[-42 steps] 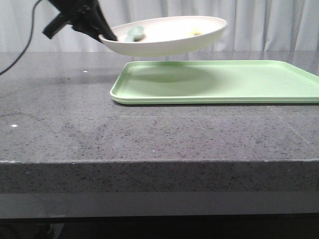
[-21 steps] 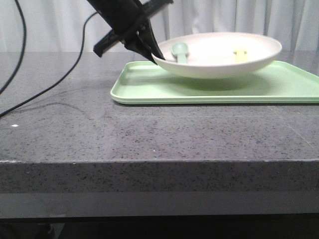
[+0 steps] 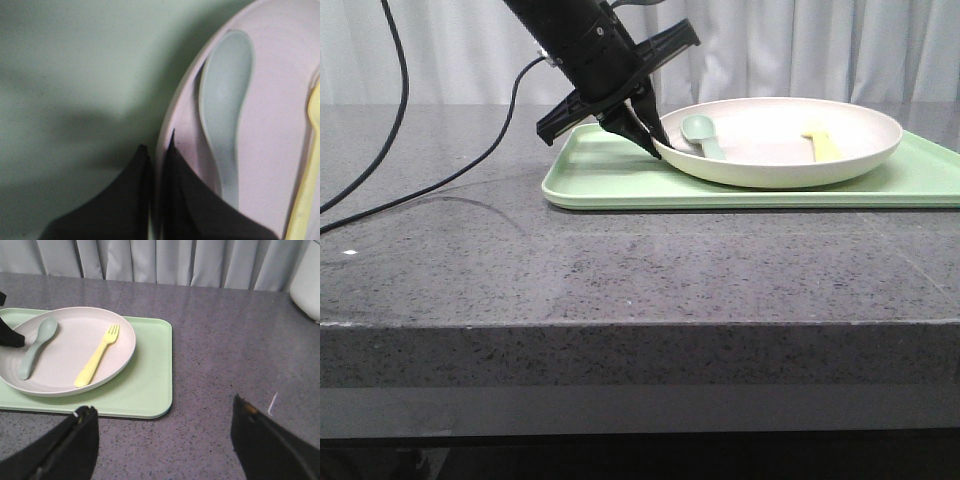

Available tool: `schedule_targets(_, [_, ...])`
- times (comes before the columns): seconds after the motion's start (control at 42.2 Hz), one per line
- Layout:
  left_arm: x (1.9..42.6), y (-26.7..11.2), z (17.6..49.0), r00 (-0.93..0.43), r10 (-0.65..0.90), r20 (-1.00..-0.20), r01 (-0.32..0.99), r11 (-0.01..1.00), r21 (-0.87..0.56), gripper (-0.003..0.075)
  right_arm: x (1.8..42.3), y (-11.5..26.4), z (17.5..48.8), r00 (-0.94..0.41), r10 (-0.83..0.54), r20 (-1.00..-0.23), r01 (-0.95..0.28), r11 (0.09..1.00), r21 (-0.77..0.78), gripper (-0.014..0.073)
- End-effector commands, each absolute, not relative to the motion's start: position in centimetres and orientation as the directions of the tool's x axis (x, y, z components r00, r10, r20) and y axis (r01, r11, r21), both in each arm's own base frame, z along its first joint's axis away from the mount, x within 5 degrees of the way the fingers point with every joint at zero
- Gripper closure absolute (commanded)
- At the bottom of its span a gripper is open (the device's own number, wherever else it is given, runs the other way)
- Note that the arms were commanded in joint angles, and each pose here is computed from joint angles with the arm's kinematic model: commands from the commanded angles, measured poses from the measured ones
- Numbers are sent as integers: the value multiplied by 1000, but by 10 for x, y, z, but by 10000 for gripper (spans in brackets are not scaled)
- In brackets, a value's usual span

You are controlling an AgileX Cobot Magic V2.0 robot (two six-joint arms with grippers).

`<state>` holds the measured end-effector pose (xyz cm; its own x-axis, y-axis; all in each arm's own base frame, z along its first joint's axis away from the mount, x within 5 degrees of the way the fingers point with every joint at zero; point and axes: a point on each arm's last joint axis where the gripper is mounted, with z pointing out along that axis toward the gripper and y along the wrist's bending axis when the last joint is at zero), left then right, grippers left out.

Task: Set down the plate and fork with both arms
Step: 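Lower the plate onto the tray and open the left gripper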

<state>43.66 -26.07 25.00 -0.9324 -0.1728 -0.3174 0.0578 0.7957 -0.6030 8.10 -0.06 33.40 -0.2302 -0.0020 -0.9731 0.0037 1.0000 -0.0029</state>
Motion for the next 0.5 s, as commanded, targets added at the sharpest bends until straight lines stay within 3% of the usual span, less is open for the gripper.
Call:
schedule_targets(0.0, [430, -264, 298, -890, -239, -388, 100, 729, -677, 600, 83, -1, 351, -128, -19, -992, 3, 1000, -20, 24])
schedule_targets(0.166, [429, -263, 301, -890, -225, -397, 113, 734, -669, 474, 83, -1, 351, -128, -19, -992, 3, 1000, -20, 24])
schedule_targets(0.474, [397, -246, 356, -779, 65, -623, 417, 797, -437, 476, 83, -1, 351, -129, -18, -992, 3, 1000, -18, 24])
